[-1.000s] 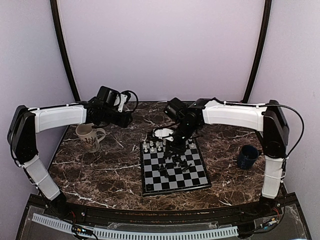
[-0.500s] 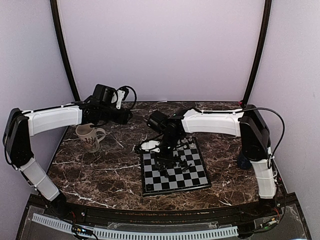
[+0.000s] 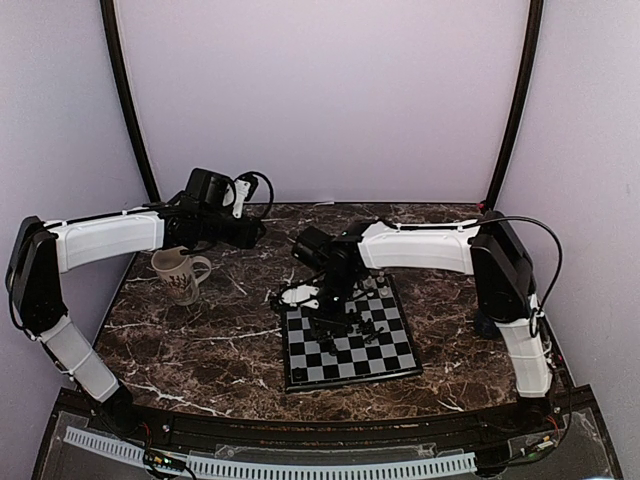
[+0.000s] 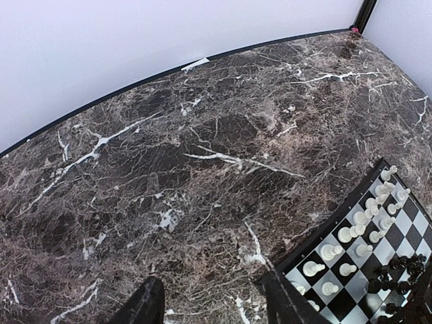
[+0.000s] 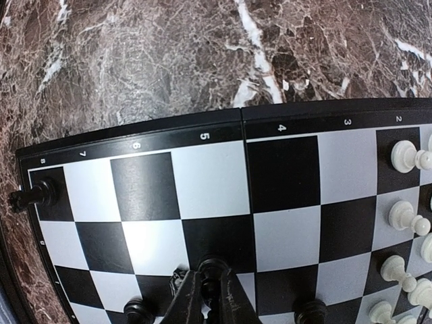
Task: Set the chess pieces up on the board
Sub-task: Pick up the pawn from the chessboard, then place the pawn at h7.
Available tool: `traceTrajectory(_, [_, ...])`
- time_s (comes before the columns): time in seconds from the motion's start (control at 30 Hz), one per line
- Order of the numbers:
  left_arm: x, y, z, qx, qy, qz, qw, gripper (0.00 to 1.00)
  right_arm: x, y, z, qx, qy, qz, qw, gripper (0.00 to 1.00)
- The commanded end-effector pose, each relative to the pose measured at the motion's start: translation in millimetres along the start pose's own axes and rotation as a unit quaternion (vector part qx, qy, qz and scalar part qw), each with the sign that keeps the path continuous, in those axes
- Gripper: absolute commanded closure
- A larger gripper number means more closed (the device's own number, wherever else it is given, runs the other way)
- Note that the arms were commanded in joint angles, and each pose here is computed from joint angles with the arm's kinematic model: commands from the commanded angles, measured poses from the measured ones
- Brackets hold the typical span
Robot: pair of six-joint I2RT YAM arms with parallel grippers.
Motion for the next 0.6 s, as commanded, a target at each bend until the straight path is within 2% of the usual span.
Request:
traceTrajectory(0.0, [-8,-3,-1,-0.006,0.01,-0.011,1.0,0.47,-3,-10,-1,0.0,0.002,-0.01,1.0,0.9])
traceTrajectory(0.23, [-9,-5,-2,-0.007,0.016,-0.012,1.0,0.47,-16,-19,-3,-0.004,0.017,-0.03,0.999,0.97])
traceTrajectory(0.57, [-16,-9,2,-0.002,-0.003,-0.022,1.0,0.47,-42,-30,8,-0.019,0.023,-0.06,0.998,0.98])
Point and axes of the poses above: each gripper's point midway between its finger pads, its own x axis out along the fingers, its own z axis along the line the jaws close on, y = z × x, the point moved 9 cm from there along -x, back along the fingers
